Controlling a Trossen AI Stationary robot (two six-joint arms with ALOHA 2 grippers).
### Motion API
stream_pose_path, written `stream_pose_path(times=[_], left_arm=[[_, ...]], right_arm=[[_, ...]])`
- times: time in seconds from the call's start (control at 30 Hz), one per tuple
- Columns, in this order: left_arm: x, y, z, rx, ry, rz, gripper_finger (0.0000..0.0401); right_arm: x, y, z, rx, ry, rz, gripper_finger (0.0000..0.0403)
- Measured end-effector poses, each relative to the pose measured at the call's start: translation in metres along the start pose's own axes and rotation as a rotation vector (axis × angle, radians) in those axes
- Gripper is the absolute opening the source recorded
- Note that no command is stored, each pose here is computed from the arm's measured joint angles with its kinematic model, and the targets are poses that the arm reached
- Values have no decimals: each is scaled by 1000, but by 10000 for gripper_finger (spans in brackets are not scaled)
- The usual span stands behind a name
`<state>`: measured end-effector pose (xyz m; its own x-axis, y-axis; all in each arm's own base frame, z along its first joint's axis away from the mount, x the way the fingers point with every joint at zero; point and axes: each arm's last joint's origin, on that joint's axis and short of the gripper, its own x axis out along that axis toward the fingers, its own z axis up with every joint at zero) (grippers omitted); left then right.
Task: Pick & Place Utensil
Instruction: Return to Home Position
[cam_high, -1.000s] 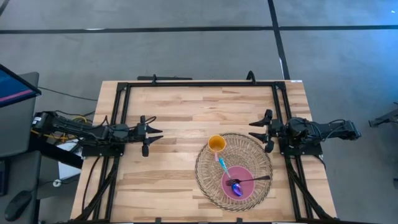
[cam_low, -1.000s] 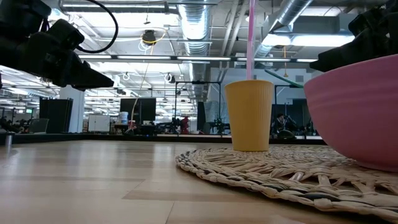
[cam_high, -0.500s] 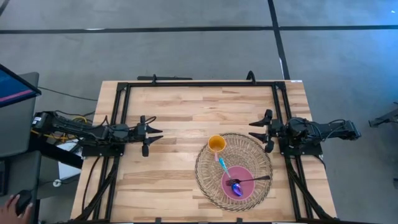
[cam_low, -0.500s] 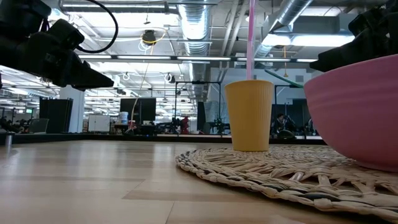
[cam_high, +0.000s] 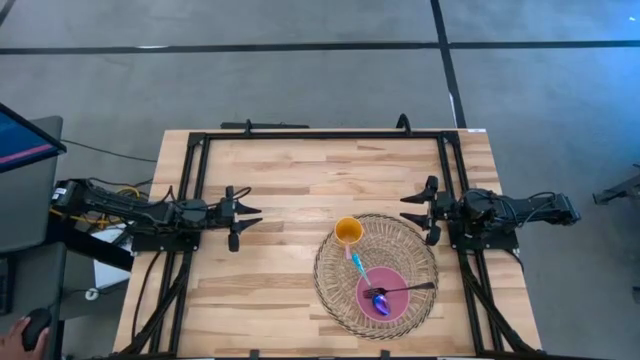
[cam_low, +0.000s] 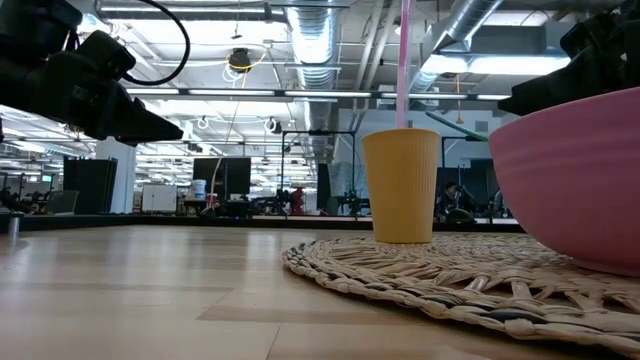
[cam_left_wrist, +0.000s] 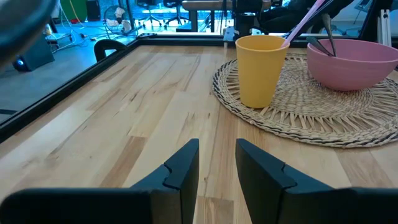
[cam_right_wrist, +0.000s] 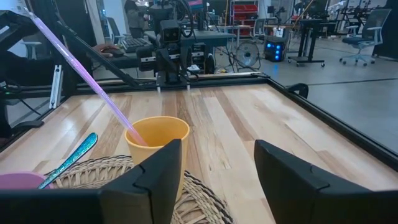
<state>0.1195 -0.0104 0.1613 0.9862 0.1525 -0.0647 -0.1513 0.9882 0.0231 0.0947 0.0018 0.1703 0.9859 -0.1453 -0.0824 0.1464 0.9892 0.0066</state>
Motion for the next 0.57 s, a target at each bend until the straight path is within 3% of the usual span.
stream_pose_path(times=[0.57], left_arm=[[0,0,1,-2,-7,0,106]], right_arm=[[0,0,0,0,0,0,196]])
